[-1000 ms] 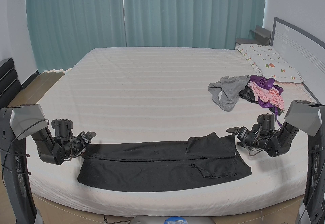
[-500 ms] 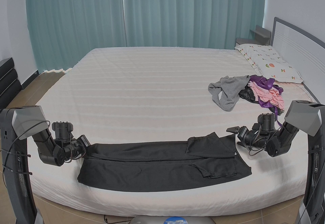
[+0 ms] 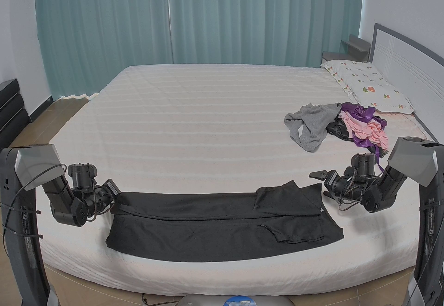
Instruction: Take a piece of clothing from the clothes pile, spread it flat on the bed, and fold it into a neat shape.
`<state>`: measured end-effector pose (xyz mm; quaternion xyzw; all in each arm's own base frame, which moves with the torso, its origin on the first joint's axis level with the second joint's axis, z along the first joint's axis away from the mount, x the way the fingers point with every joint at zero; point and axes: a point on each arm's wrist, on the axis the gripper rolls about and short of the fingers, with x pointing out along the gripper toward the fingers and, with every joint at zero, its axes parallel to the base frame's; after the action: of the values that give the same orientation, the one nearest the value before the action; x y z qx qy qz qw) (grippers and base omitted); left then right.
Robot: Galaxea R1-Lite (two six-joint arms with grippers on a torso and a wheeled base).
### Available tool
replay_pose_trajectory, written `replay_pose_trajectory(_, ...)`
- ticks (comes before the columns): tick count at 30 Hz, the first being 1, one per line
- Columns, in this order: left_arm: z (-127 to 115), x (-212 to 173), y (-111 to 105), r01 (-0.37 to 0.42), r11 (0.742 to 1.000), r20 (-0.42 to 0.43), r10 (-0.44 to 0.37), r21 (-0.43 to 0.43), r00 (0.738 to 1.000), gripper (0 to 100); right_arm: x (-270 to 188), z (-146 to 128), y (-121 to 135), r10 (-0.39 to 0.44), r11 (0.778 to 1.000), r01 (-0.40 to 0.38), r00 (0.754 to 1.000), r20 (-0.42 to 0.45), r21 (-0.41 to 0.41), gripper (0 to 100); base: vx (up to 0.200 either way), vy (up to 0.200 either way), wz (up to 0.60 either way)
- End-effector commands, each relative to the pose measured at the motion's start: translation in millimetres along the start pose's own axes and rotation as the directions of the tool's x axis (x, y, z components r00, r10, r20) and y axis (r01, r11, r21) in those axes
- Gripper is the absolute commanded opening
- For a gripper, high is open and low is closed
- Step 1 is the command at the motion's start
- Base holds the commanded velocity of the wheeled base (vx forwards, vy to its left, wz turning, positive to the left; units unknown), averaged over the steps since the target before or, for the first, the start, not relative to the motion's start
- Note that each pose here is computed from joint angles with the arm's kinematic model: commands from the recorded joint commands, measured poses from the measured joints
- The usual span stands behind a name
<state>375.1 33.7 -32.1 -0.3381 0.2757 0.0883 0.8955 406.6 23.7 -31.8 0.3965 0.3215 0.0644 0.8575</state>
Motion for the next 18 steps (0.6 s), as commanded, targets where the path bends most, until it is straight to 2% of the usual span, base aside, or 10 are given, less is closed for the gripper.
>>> replay_pose_trajectory(1,-0.1,0.0,1.1,0.0,1.0,0.004,0.0,-0.01,1.0,0,4.5,-1.1,-1.3,0.001,1.0,-0.001,1.0,-0.003,-0.001,100,0.0,0.0,0.0)
replay_pose_trajectory(9,-2.6,0.8,3.9,-0.009,1.0,-0.005,0.009,-0.012,1.0,0,13.5,-5.5,-4.6,-0.002,1.0,0.001,1.0,-0.012,-0.008,100,0.0,0.0,0.0)
replay_pose_trajectory(10,-3.6,0.5,3.9,-0.01,1.0,-0.008,0.01,-0.011,1.0,0,15.3,-6.1,-5.2,-0.004,1.0,0.004,1.0,-0.012,-0.008,0,0.0,0.0,0.0)
replay_pose_trajectory(18,-4.6,0.0,4.5,-0.012,1.0,-0.012,0.012,-0.012,1.0,0,18.9,2.4,-2.4,0.001,1.0,-0.001,1.0,0.007,-0.004,0,0.0,0.0,0.0)
